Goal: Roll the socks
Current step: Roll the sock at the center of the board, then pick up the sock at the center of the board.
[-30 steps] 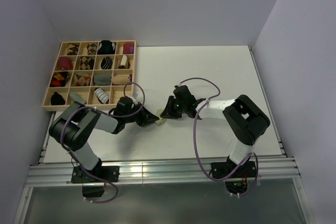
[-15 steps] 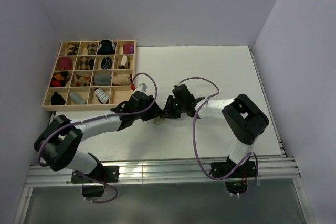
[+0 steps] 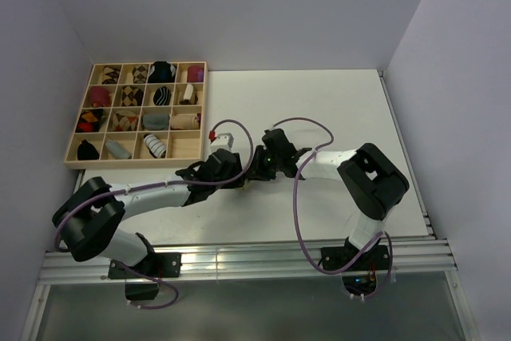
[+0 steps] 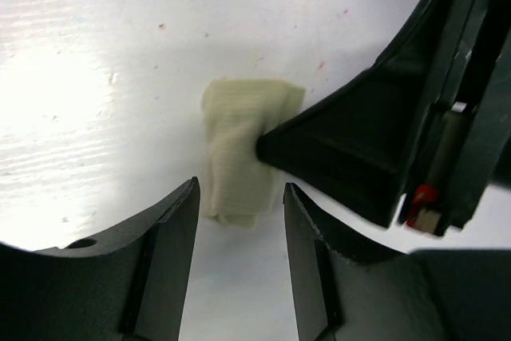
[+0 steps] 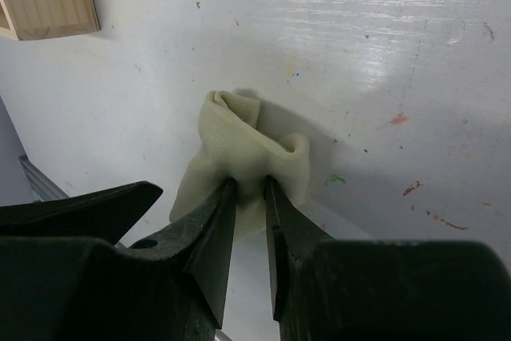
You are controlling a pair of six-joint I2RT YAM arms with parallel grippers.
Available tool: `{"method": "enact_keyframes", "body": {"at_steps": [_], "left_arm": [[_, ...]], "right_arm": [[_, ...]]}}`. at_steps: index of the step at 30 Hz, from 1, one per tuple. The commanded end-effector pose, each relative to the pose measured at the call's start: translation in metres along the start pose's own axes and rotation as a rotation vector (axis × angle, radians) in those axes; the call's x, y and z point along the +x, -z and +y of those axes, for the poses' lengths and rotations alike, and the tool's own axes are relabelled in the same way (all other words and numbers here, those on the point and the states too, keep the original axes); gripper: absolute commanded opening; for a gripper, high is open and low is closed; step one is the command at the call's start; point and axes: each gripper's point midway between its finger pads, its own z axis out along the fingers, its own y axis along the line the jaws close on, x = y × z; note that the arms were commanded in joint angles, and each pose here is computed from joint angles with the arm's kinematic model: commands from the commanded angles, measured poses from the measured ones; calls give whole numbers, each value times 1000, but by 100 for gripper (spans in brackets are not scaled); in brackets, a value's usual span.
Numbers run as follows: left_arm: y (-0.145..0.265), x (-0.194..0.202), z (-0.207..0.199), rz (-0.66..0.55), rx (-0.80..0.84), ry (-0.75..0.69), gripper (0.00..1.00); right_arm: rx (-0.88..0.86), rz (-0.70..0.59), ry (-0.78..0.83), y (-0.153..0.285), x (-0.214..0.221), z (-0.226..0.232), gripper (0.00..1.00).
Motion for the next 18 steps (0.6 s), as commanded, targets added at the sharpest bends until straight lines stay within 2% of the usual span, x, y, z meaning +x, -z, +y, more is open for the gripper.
{"method": "enact_keyframes", "body": {"at_steps": [1,9,18], "left_arm": [[13,-13,-8,-69,73,-64,51],[8,4,-17,-8,157,-167,55],[-16,14,-13,12,92,-263,55]], "right_arm": [[37,15,4,-3,2,-3,29],[37,23,3,-4,2,-2,29],[31,30,2,-4,2,0,29]]}}
